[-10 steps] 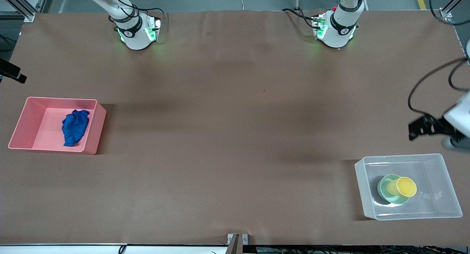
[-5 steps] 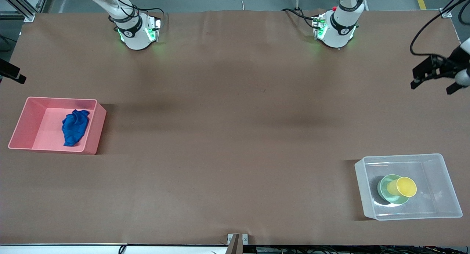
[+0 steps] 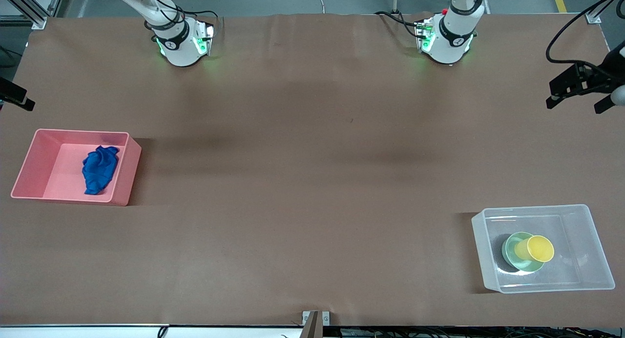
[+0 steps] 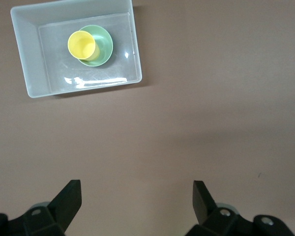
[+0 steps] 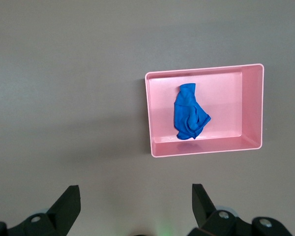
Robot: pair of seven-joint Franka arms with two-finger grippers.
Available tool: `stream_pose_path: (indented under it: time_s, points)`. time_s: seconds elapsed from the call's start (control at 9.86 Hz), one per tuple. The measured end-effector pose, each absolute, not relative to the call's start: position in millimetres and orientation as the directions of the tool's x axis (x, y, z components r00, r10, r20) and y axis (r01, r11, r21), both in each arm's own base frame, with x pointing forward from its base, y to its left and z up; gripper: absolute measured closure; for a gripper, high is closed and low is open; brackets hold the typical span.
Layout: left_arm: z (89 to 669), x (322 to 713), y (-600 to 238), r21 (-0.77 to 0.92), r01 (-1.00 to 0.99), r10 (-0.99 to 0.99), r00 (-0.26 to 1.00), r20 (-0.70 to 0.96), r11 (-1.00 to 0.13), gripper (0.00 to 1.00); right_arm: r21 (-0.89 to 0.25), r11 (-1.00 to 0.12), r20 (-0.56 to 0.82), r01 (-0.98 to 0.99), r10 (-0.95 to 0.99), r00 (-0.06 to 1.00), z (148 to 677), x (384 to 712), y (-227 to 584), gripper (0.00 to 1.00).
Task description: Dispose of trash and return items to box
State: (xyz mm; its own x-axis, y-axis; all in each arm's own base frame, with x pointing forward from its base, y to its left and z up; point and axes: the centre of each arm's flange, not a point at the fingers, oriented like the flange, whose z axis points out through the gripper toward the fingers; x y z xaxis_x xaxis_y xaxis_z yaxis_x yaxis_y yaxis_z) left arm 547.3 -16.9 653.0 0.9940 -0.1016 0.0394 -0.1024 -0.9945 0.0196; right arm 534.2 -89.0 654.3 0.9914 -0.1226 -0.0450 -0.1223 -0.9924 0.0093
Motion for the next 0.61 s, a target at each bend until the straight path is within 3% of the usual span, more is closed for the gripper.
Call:
stream_pose_path:
  time_s: [0.61]
  points:
    - [642.2, 553.4, -11.7, 0.02, -0.089, -0.088, 0.996, 0.019, -0.996, 0.0, 0.009, -0.993, -0.045, -0.121, -0.121, 0.992, 654.3, 534.2, -89.2, 0.0]
